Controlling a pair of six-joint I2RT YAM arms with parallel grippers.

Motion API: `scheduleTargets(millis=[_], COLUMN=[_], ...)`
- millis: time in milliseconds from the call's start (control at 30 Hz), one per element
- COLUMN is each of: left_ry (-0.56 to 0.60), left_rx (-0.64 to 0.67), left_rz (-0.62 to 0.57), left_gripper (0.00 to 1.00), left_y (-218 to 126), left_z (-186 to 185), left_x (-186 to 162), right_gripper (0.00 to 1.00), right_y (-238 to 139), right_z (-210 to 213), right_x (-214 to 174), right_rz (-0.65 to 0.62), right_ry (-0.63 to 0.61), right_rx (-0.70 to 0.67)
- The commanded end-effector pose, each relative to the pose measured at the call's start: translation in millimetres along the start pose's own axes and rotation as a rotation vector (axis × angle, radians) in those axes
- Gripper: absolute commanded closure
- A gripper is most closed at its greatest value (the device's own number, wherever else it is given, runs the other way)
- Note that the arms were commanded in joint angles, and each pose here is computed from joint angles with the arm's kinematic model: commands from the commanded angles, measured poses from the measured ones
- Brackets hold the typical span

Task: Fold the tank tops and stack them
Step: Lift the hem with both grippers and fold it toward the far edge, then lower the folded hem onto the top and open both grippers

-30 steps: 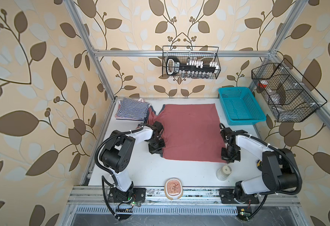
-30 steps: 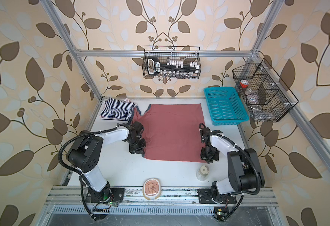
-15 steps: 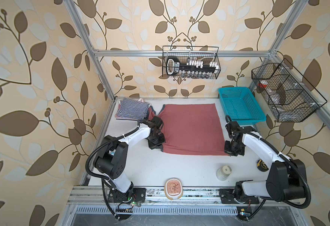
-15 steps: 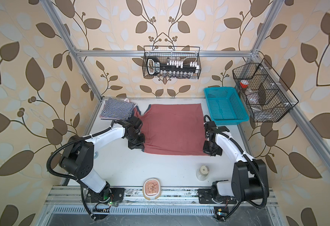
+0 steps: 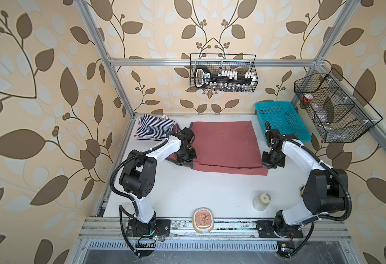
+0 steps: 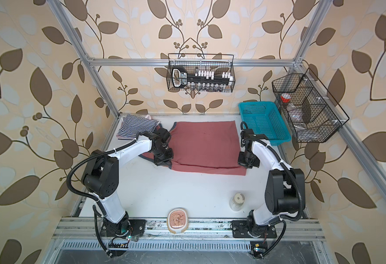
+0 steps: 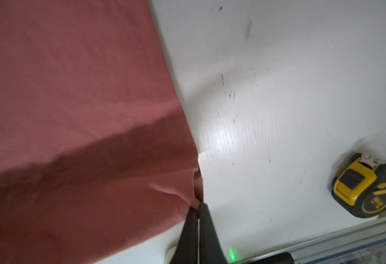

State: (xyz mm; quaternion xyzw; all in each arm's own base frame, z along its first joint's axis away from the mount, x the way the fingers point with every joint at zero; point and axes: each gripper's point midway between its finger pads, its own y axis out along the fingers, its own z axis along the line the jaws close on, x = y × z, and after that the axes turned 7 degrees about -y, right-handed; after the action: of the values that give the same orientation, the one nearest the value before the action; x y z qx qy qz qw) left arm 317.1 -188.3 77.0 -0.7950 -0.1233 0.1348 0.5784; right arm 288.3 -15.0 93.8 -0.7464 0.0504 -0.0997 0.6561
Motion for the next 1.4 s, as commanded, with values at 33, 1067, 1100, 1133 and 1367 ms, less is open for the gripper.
scheduleTargets(millis=[33,1067,1100,1133,1367], left_ry=[0.001,-0.044,-0.043,-0.045,-0.088], left_rx=[0.021,0.032,0.033,0.033,0.01], left_rz=[-0.013,0.006,0.008,0.012,0.006], left_gripper=[1.0,1.0,0.99,0.97,0.83], left_y=[-7,13,14,16,21], left_z=[0,-18,-18,-18,-19], left_x=[14,82,83,84,96], right_gripper=[1.0,1.0,1.0,1.0,1.0], right_y=[-3,21,22,24,34], right_z=[6,27,28,28,37], right_x=[20,112,113,115,129], right_rz=[0.013,0.046,0.05,0.054,0.062], right_ry=[-0.051,-0.123,-0.126,-0.126,-0.126], right_rx=[0.023,0.047,0.048,0.047,0.079])
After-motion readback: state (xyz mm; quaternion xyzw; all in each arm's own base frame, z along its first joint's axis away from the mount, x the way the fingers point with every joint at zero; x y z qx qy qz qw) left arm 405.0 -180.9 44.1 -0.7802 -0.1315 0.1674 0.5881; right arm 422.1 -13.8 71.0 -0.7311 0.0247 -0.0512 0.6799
